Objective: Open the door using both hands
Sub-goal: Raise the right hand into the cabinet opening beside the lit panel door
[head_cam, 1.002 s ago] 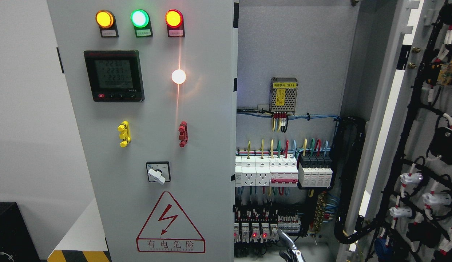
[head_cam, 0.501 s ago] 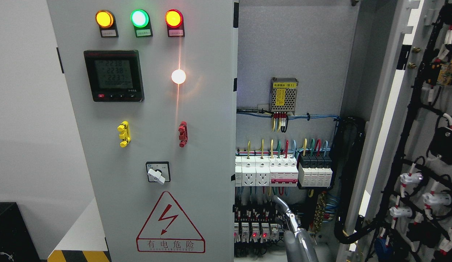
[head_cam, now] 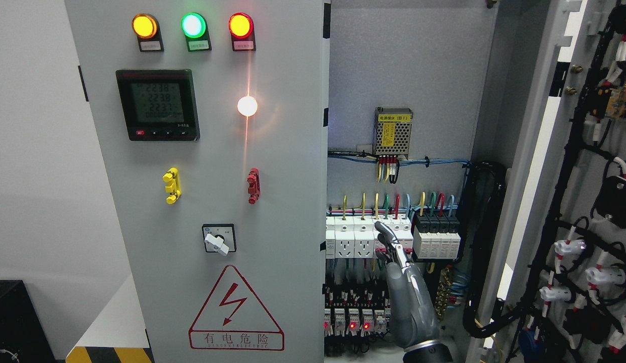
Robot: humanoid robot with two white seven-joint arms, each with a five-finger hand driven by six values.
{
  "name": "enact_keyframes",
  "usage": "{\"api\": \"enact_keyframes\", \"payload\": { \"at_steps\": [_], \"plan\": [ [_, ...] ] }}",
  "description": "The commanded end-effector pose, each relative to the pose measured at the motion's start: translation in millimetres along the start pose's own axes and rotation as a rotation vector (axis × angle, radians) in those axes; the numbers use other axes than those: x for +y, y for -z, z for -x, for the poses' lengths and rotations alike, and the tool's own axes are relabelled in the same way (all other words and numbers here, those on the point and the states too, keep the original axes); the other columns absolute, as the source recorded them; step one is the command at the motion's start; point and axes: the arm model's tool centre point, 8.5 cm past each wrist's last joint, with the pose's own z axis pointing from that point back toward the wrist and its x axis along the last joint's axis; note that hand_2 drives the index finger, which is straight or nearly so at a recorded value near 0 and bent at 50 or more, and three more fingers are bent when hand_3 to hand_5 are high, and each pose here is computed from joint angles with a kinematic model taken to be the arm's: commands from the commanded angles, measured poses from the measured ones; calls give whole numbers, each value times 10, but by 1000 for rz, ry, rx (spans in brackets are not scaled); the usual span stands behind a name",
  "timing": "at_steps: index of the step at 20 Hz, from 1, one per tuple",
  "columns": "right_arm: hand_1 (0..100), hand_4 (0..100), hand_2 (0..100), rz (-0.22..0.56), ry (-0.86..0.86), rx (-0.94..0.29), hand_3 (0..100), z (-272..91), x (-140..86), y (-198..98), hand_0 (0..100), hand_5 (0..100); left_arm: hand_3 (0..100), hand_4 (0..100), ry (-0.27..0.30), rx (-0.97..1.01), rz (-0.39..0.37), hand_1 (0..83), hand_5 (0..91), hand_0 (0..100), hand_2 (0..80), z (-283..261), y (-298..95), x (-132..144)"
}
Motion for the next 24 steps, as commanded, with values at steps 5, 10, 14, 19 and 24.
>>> {"api": "enact_keyframes", "payload": {
  "at_steps": [5,10,14,19,24],
  "plan": [
    [0,0,0,-13,86,75,0,64,10,490,0,0,0,0,-10,17,-7,0,0,0,0,107,-22,119],
    [0,0,0,-24,81,94,0,75,9,617,0,0,0,0,-12,17,22,0,0,0,0,112,0,-68],
    [0,0,0,-33,121,102,0,93,-5,664,0,0,0,0,-13,16,33,0,0,0,0,108,8,-138],
    [0,0,0,-36,125,99,0,70,-39,729,0,0,0,0,-12,17,58,0,0,0,0,112,20,-295],
    [0,0,0,-86,126,113,0,123,-5,736,0,0,0,0,-14,17,82,0,0,0,0,115,29,-452]
  ]
}}
